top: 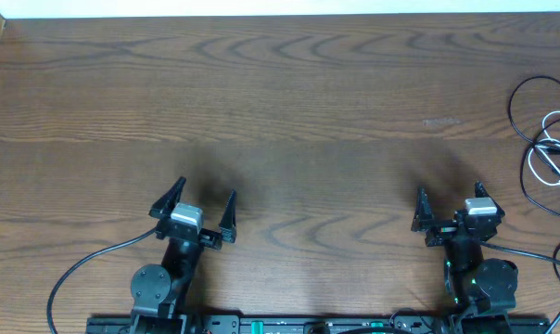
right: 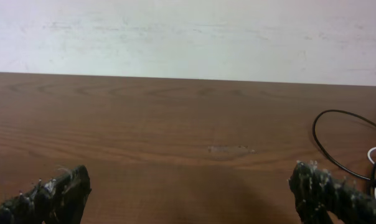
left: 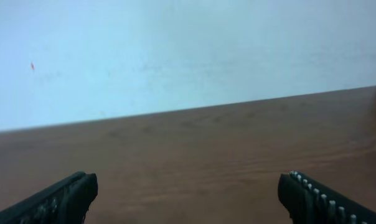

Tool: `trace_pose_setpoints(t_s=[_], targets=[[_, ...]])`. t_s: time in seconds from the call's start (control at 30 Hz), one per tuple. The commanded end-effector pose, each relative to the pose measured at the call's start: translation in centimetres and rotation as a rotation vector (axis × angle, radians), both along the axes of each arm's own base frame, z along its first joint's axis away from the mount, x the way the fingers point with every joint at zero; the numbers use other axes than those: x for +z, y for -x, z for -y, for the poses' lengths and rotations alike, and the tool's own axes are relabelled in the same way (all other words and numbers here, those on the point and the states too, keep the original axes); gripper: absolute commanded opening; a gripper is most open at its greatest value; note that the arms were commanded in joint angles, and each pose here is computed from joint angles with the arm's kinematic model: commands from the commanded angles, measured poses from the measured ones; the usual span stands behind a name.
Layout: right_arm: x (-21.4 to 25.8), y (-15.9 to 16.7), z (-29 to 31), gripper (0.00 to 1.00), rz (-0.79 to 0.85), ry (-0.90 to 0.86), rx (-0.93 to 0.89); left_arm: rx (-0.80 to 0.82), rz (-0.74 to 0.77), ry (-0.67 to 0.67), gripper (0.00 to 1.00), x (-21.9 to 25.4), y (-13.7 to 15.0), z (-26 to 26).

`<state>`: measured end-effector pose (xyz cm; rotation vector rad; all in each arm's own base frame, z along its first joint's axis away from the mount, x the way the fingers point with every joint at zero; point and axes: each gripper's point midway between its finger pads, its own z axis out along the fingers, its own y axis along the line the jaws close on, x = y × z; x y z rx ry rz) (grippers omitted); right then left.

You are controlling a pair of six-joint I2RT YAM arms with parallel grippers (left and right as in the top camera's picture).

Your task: Untangle cables

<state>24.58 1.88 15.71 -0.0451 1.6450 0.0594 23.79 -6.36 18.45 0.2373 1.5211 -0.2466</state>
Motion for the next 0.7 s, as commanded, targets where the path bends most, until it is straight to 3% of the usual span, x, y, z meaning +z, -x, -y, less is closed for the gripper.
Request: trace_pose_setpoints(t_s=[0.0,0.2,0.67], targets=[[0.0,0.0,0.0,0.99,0.002,0.011,0.002,-0.025,0.115,-0.152,0.98,1.4,0.3,0.5],[0.0,0.0,0.0,0.99,0.002,0.011,0.003,-0.022,0.158,-0.234,0.98,1.7,0.4,0.5],[0.0,0.0,0.0,0.99,0.002,0.011,0.003,0.030,-0.128,-0.159,0.98,-4.3,0.0,-1.0]])
